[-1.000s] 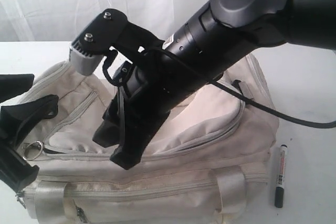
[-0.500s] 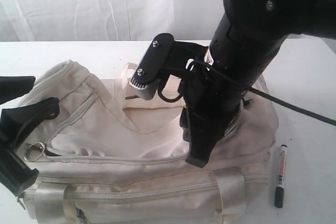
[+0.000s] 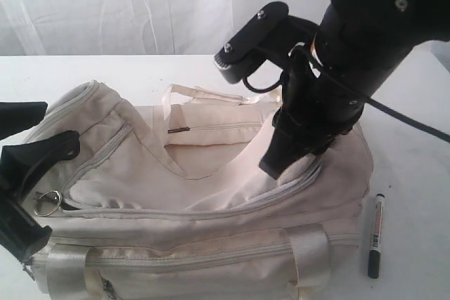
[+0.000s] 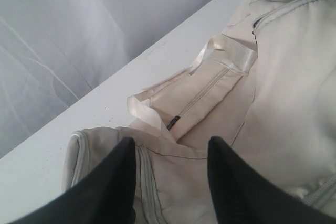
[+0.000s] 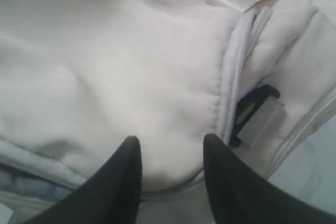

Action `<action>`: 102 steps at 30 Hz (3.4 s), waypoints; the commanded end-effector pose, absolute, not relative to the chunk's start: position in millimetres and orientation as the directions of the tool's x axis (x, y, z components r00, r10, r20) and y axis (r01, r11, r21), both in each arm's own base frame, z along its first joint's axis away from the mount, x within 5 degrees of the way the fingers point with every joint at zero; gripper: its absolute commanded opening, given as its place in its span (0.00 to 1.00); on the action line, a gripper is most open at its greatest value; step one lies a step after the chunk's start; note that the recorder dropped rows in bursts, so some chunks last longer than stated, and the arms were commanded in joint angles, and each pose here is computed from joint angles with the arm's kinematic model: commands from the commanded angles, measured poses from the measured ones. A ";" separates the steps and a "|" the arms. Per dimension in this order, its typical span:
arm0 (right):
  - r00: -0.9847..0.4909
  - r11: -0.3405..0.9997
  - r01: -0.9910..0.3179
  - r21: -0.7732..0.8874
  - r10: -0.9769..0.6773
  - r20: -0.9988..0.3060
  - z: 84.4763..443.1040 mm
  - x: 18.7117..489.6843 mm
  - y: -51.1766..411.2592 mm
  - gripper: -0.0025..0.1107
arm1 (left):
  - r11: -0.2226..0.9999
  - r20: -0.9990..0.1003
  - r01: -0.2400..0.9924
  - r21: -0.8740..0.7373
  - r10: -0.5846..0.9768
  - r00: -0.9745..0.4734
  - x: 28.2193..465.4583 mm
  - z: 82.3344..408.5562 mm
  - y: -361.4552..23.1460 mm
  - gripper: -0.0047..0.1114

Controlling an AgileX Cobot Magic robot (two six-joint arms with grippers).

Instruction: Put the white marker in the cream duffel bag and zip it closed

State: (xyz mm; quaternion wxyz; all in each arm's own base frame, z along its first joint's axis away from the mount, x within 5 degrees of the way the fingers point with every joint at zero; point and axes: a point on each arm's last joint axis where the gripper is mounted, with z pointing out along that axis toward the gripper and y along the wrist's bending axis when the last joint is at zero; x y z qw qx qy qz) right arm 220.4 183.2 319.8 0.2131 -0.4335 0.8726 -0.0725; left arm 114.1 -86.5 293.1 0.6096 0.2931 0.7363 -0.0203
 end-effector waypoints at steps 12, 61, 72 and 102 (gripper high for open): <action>-0.722 0.911 -0.358 -0.203 -0.408 -0.559 331.6 202.1 150.2 0.35 | 0.827 -0.908 0.454 0.331 0.410 -0.085 113.7 294.9 -85.1 0.46; -0.768 0.961 -0.267 0.075 -0.165 -0.619 277.2 201.9 147.4 0.35 | 0.830 -0.908 0.451 0.330 0.409 -0.088 113.8 294.9 -84.8 0.46; -0.730 0.935 -0.307 0.178 -0.111 -0.675 274.6 202.6 156.2 0.28 | 0.832 -0.910 0.450 0.325 0.404 -0.090 113.8 294.9 -84.8 0.46; -0.522 0.858 -0.437 0.271 0.004 -0.853 332.4 207.1 166.8 0.09 | 0.759 -0.938 0.598 0.255 0.344 -0.037 105.7 295.8 -100.3 0.46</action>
